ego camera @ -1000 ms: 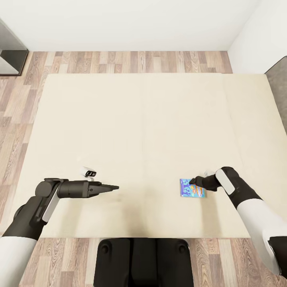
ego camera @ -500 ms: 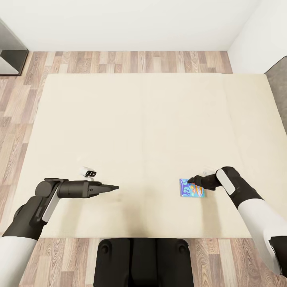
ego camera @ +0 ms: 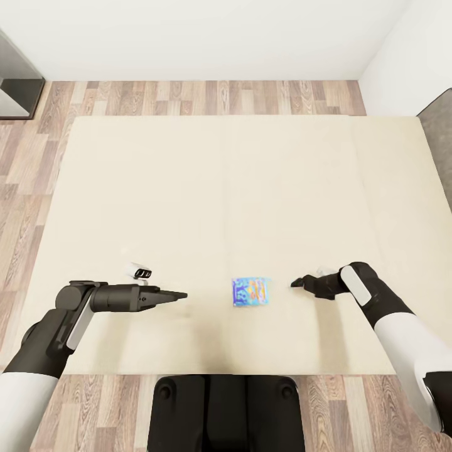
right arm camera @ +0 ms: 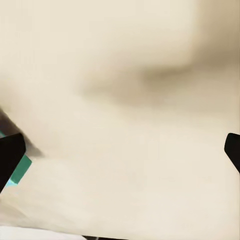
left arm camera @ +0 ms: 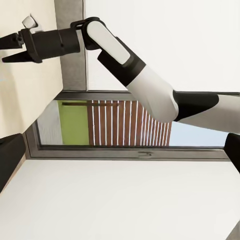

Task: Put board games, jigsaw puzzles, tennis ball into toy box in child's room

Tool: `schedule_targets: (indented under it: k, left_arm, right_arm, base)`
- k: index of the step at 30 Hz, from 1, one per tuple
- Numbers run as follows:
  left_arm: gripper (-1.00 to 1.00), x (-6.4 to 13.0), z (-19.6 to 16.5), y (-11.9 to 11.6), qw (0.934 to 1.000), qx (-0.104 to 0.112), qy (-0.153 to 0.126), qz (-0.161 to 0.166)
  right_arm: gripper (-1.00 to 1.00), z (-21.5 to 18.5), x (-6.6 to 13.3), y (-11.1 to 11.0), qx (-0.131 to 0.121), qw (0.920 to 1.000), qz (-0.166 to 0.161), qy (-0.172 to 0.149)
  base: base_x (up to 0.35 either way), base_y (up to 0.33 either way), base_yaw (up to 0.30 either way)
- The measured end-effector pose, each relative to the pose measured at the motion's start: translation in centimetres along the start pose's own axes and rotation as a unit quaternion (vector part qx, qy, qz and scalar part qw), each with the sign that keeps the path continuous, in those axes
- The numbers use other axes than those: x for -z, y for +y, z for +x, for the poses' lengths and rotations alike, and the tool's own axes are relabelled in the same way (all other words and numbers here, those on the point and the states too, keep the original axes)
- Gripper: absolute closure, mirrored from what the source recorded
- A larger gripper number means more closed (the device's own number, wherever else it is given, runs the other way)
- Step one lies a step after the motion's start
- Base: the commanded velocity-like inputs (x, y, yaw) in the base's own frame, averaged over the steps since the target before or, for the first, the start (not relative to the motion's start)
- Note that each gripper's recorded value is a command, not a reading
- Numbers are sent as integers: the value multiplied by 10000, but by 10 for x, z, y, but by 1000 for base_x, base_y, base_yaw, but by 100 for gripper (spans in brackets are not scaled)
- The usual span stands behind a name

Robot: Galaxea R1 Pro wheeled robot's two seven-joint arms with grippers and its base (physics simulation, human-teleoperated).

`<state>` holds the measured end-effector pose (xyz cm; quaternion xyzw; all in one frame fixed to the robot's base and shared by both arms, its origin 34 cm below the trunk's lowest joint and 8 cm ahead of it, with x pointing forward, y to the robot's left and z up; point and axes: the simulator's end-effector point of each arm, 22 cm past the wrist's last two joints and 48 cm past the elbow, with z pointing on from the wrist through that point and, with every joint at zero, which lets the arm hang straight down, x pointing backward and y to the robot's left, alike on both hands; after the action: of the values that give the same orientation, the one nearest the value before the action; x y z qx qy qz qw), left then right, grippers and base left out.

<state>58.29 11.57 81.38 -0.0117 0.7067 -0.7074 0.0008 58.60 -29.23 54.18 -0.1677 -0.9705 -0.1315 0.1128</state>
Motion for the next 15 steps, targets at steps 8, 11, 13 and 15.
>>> schedule_targets:
  k: [8,11,13,15]
  left_arm:
    - [-100,0,0,0,10000,1,9,-5]
    - [-100,0,1,0,10000,2,10,-5]
    - [-100,0,1,0,10000,2,11,-5]
    - [-100,0,1,0,10000,2,11,-5]
  right_arm:
    - [-100,-7,4,8,63,9999,-89,-100]
    - [-100,-8,5,9,83,9999,-93,-113]
    - [-100,-8,5,9,92,9999,-88,-116]
    - [-100,-8,5,10,100,9998,-86,-116]
  base:
    - [0,0,0]
    - [0,0,0]
    - [0,0,0]
    - [0,0,0]
